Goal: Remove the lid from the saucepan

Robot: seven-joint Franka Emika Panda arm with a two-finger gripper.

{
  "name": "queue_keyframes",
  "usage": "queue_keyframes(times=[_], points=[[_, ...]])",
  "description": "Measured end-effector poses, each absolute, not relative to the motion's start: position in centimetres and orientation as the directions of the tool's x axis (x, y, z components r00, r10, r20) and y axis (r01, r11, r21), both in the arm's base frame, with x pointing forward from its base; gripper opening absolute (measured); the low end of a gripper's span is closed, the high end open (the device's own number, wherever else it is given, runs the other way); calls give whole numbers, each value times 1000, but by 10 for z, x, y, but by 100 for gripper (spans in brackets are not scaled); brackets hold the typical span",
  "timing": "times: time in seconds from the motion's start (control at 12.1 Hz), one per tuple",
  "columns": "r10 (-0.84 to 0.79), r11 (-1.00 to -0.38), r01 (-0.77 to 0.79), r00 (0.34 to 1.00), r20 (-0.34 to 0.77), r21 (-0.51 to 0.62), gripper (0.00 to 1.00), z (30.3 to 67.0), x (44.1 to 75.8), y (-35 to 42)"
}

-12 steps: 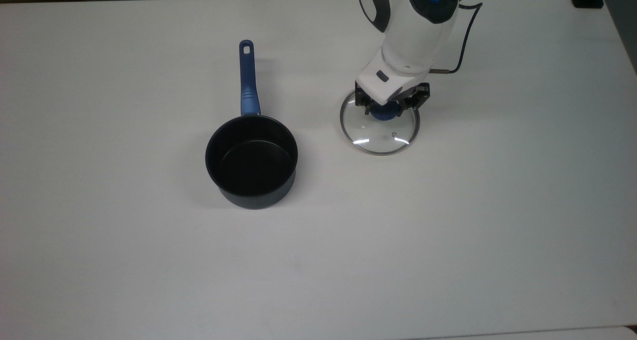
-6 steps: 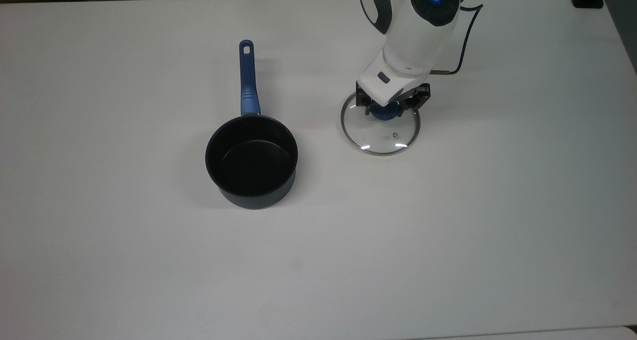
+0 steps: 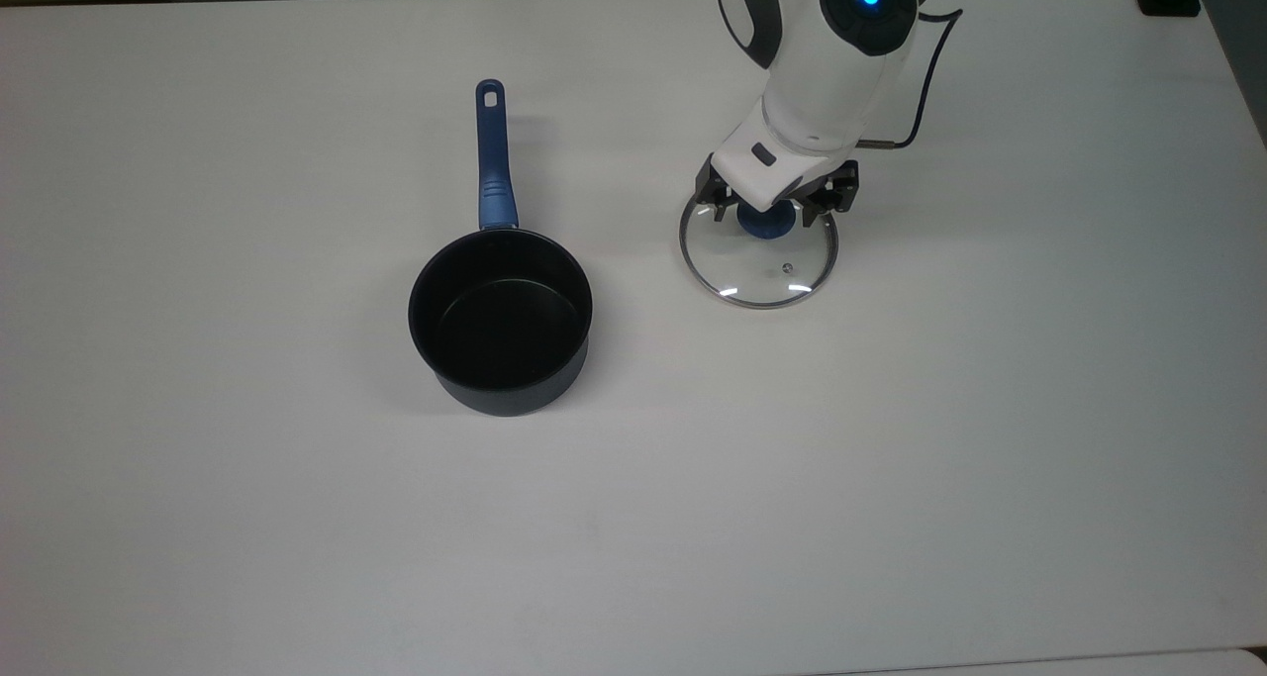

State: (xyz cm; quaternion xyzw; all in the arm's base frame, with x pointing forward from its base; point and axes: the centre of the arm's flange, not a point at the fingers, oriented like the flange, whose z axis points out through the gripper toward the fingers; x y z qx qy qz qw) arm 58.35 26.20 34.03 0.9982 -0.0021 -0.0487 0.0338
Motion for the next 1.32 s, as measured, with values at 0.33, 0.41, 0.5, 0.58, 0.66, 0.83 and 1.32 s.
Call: queue_keyframes(times=[0.33, 0.41, 0.5, 0.58, 0.66, 0.83, 1.32], points=[[-38, -998, -34, 996, -84, 46, 100, 413, 591, 231], [-36, -999, -32, 995, -89, 37, 100, 435, 590, 212], [-40, -999, -38, 995, -88, 26, 100, 456, 590, 188], [-58, -998, -57, 995, -78, 14, 100, 476, 592, 158], [-75, -997, -75, 994, -76, 11, 100, 490, 592, 127], [-94, -995, -93, 992, -80, 18, 100, 501, 594, 71], [-164, -986, -164, 986, -34, -5, 100, 536, 586, -10]])
